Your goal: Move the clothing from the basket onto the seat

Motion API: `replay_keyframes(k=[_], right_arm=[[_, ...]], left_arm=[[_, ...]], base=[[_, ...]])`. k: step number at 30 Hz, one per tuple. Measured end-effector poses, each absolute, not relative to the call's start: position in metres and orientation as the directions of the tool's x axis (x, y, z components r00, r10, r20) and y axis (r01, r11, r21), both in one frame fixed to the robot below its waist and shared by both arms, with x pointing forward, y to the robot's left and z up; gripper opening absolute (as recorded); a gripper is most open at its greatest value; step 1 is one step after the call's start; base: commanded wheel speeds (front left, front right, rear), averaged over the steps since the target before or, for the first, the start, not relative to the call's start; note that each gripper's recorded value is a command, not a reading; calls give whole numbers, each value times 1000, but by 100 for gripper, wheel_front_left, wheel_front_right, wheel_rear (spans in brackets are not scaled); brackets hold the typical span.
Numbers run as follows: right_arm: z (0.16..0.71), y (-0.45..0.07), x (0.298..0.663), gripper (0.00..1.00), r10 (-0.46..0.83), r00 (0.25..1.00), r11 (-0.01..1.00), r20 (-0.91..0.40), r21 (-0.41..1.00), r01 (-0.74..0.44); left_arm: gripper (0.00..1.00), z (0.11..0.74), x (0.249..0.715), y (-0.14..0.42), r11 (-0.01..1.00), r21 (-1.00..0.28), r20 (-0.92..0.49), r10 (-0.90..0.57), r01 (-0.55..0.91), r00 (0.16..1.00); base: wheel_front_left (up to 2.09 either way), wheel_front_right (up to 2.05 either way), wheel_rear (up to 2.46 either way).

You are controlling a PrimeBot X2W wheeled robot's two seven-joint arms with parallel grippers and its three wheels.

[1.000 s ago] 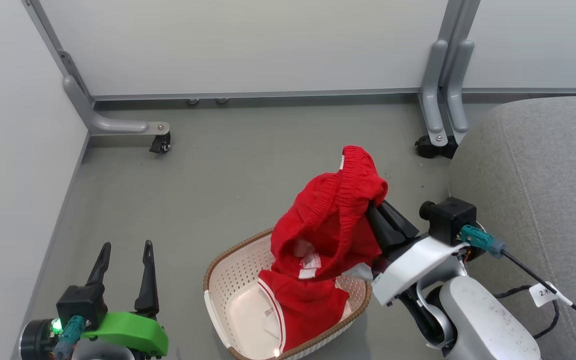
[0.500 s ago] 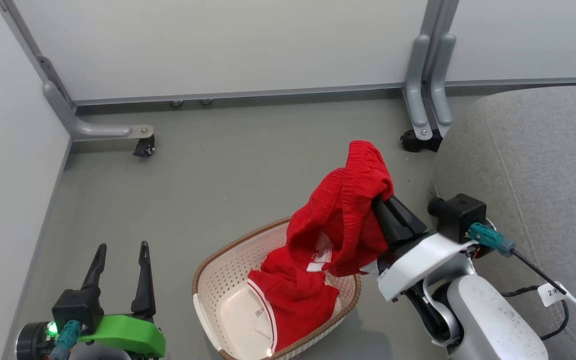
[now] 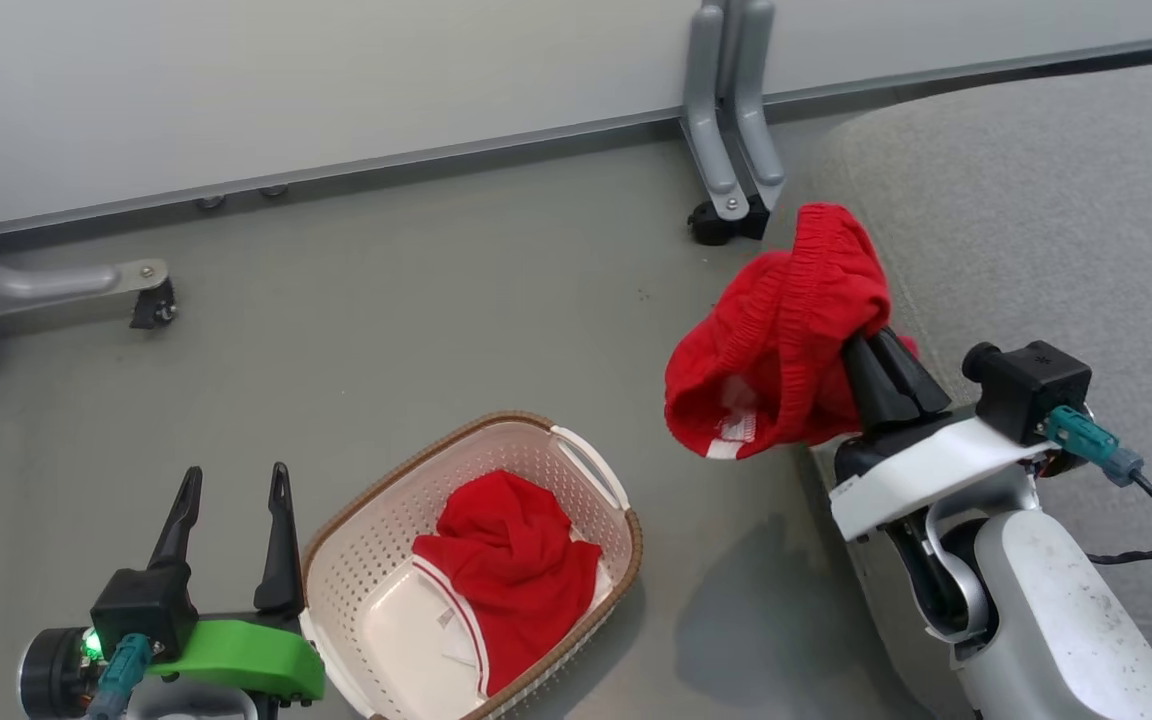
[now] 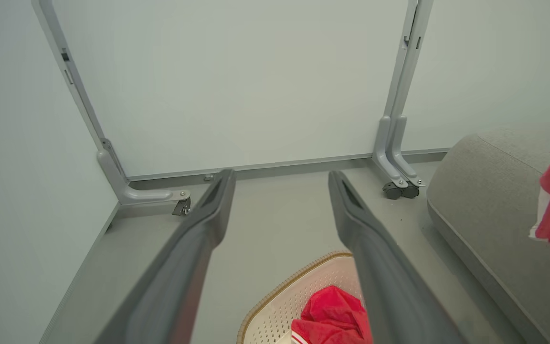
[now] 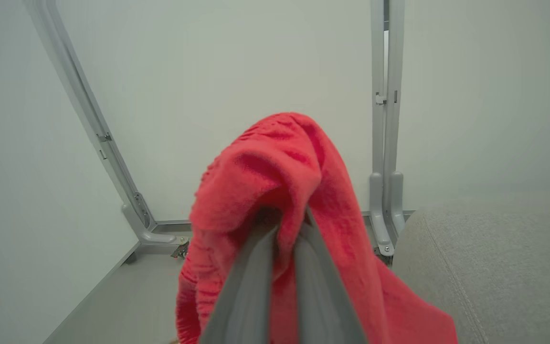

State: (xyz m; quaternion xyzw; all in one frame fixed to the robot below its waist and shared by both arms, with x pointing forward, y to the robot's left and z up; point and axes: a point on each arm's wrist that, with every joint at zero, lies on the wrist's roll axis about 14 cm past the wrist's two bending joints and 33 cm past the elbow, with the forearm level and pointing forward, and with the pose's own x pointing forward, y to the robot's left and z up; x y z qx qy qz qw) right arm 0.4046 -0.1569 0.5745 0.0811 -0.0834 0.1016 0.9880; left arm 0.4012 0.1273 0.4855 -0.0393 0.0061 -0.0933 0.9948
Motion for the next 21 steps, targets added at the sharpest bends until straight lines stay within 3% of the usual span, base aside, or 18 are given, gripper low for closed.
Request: replay_keyframes(k=[12, 21], right_arm=[[560, -250, 384, 0, -101, 981, 984, 164, 162, 74], [553, -305, 390, 0, -256, 954, 962, 158, 142, 234]], left_arm=[[100, 478, 435, 65, 927, -84, -2, -367, 366, 930], [100, 466, 461, 37, 893, -95, -9, -442, 440, 897]], base=[[0, 0, 0], [0, 0, 0]])
